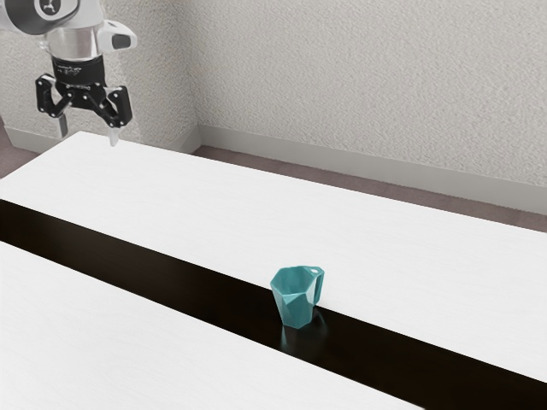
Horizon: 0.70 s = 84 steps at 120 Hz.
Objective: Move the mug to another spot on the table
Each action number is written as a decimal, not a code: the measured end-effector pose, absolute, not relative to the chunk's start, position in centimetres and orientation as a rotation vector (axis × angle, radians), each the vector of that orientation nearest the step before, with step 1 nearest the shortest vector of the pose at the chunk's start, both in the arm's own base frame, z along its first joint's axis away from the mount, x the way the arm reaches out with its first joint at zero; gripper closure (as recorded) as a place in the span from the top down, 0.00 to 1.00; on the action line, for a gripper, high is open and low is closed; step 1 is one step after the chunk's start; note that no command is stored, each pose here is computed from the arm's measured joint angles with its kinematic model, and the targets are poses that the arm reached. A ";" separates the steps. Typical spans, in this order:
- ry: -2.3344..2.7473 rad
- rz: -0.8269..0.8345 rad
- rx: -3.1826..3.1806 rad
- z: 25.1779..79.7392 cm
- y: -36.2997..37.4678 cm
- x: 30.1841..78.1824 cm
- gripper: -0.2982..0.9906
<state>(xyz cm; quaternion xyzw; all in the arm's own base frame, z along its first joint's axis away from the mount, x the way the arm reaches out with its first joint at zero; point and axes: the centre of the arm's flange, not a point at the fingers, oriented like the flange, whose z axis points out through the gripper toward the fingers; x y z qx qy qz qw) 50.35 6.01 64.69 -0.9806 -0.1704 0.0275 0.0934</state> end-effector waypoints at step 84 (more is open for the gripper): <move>0.005 -0.172 -3.058 49.4 -21.9 60.6 0.77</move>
